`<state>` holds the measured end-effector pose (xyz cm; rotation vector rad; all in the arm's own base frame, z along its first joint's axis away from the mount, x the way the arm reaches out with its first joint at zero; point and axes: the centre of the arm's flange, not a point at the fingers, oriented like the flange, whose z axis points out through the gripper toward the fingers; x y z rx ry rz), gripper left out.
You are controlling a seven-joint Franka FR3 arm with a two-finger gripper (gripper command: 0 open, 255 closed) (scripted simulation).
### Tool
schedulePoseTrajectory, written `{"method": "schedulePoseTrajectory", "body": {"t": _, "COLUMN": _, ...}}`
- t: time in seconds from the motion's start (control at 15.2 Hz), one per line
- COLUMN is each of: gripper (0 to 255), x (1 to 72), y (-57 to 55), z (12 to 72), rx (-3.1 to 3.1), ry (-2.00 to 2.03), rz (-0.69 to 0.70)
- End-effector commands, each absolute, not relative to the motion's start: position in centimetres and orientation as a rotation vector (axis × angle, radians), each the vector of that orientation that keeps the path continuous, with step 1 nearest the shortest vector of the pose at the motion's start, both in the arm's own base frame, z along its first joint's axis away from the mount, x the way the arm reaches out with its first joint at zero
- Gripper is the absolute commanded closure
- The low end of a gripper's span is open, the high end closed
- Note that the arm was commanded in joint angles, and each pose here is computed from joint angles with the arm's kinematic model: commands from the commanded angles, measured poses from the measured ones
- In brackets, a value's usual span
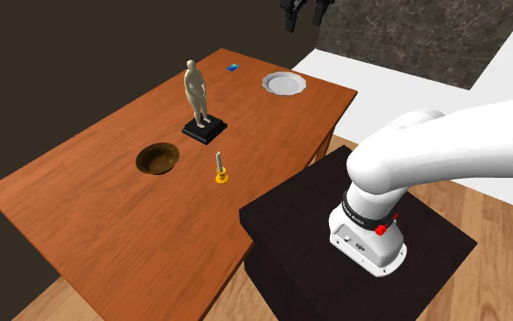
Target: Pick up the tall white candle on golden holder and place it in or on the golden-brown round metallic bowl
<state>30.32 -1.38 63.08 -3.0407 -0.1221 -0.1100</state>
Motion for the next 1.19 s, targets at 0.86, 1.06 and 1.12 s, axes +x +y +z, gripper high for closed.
{"method": "schedulePoseTrajectory", "body": {"t": 0.86, "gripper": 0, "x": 31.2, "y": 9.1, "z": 48.4, "rx": -3.151, "ry": -0.056, "rz": -0.232}}
{"method": "schedulePoseTrajectory", "body": {"t": 1.06, "gripper": 0, "x": 31.7, "y": 11.2, "z": 44.8, "rx": -3.175, "ry": -0.04, "rz": -0.262}}
{"method": "schedulePoseTrajectory", "body": {"t": 1.12, "gripper": 0, "x": 31.8, "y": 11.9, "z": 43.7, "rx": -3.183, "ry": -0.035, "rz": -0.272}}
